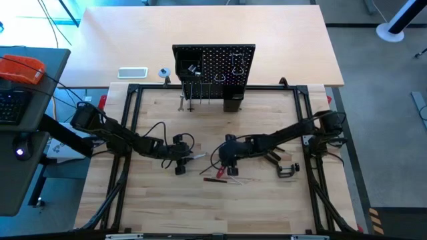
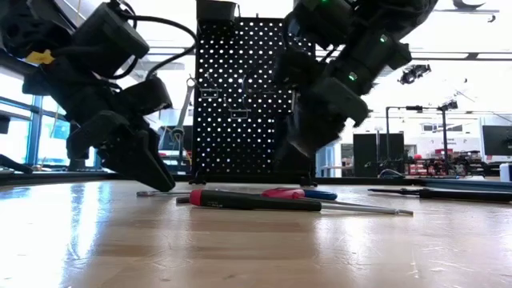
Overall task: Hang tools onto peg board
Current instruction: Hang the wrench on the pegboard
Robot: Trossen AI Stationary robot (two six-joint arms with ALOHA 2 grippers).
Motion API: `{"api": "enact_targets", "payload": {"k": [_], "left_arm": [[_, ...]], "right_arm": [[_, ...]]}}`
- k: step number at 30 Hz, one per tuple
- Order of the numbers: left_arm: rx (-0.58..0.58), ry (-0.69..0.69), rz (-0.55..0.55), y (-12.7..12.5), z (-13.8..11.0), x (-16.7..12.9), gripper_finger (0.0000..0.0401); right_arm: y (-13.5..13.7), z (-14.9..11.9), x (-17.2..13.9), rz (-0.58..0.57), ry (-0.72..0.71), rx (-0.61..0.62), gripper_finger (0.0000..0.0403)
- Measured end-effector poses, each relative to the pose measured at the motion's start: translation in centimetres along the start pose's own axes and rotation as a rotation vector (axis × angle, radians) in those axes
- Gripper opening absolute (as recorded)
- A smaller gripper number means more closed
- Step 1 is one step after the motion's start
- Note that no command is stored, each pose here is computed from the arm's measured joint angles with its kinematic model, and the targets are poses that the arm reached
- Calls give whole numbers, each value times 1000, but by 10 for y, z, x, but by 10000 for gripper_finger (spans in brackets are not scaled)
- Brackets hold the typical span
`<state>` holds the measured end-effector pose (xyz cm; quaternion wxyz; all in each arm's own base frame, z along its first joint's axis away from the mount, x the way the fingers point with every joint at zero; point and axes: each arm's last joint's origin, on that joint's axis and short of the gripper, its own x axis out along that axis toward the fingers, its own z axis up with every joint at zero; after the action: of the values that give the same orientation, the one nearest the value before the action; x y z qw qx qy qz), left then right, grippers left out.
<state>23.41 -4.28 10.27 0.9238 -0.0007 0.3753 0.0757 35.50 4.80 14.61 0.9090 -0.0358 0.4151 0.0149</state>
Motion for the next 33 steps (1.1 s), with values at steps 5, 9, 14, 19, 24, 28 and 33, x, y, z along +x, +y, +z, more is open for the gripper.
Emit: {"api": "enact_targets", "payload": {"k": [5, 9, 14, 19, 24, 28, 33], "left_arm": [[0, -3, -25, 0, 0, 4, 129], [-5, 7, -47, 0, -1, 7, 109], [-11, -2, -67, -3, -3, 11, 78], [-15, -3, -74, -5, -5, 14, 60], [4, -10, -79, -6, -1, 15, 54], [23, -18, -80, -7, 4, 16, 53], [20, -24, -75, -6, 6, 16, 53]], "right_arm": [[-8, 13, 3, -29, -131, -25, 109], [-16, 10, 20, -34, -170, -37, 112], [-24, 0, 44, -58, -170, -39, 149], [-31, -11, 59, -48, -143, -3, 189], [-31, -12, 65, -34, -159, -15, 192], [-35, -12, 66, -33, -169, -25, 193], [-37, -14, 67, 11, -150, -6, 170]]}}
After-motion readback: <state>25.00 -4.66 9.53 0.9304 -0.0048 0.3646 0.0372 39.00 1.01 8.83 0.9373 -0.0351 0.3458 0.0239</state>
